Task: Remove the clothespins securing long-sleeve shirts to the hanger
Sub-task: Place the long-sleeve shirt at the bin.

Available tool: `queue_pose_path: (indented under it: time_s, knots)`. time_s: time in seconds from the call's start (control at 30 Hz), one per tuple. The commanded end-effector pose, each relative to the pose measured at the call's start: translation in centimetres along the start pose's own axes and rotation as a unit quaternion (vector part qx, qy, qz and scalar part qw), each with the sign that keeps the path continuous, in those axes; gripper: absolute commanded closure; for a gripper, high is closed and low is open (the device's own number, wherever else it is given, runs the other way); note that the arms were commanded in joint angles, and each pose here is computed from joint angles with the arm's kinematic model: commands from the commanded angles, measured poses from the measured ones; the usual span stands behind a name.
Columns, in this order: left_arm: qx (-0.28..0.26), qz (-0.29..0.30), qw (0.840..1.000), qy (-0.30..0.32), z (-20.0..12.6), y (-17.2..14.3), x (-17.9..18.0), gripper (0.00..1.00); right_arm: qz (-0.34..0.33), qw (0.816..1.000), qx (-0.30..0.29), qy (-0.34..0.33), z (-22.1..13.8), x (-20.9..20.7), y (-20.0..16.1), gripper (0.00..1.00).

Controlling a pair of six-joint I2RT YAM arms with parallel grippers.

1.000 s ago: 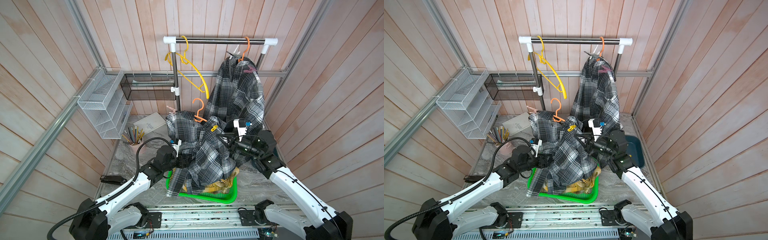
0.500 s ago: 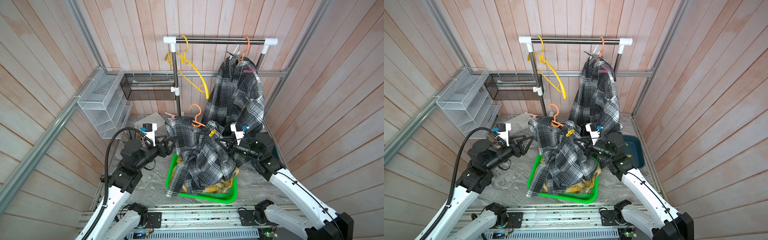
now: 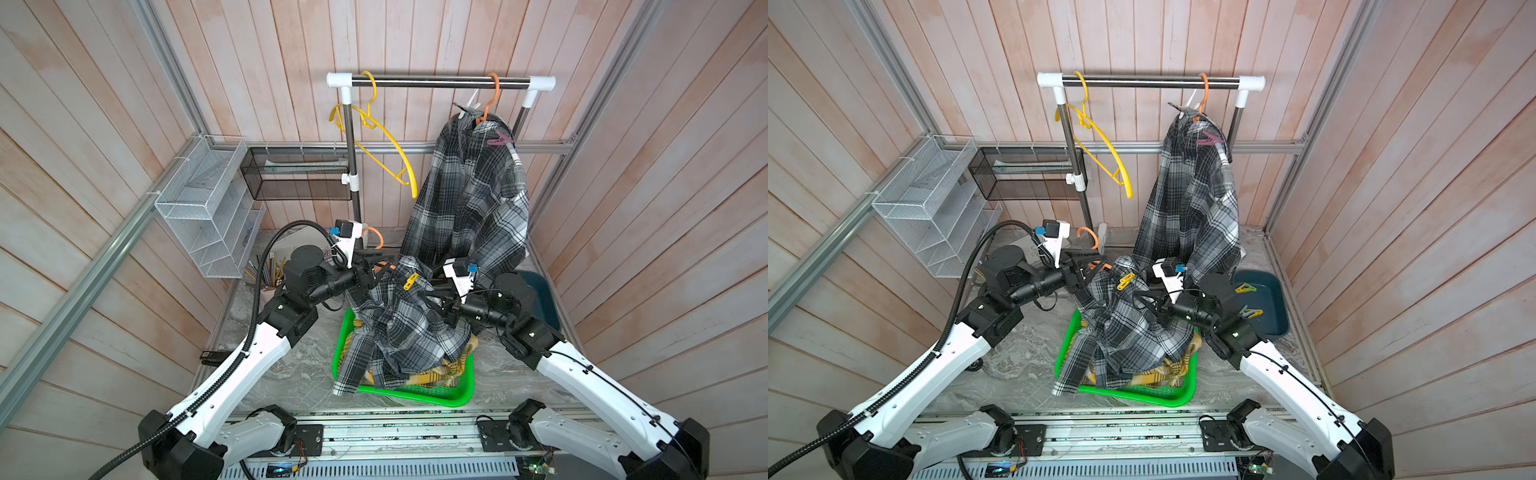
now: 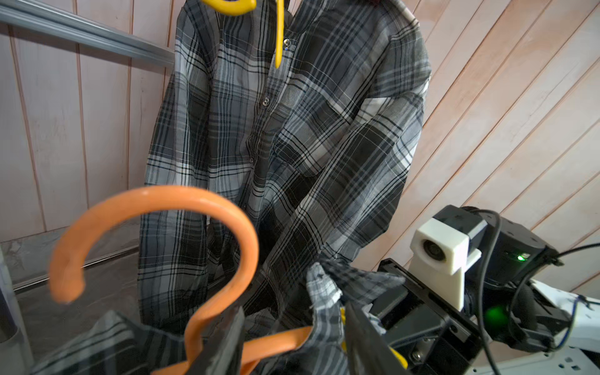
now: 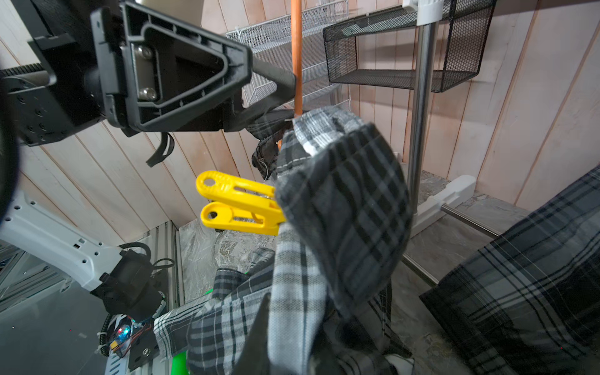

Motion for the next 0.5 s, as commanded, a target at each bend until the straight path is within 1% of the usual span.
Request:
queue_pose_path:
  time_s: [0.0,0.27,0.47]
  knots:
    - [-0.011,0.050,0.997,0.057,0.02,1.16,0.51,0.50,-0.017,1.000,-0.009,0.003,0.25,0.43,0.62,1.00]
    - [0.008,0.086,0.988,0.125,0.18,1.09,0.93,0.58,-0.022,1.000,-0.007,0.005,0.56,0.78,0.64,1.00]
    - [0.013,0.095,0.983,0.158,-0.56,0.94,1.19,0.59,-0.023,1.000,-0.006,0.004,0.64,0.81,0.63,1.00]
Point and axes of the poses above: each gripper's point midway between its finger pads, its own z axis out along the fingers, its own x axis along the line the jaws close on, y = z × x, the point moved 8 cm from there along -z, back along the fingers, and after that the axes turned 10 degrees about z, right-handed, at the moved point
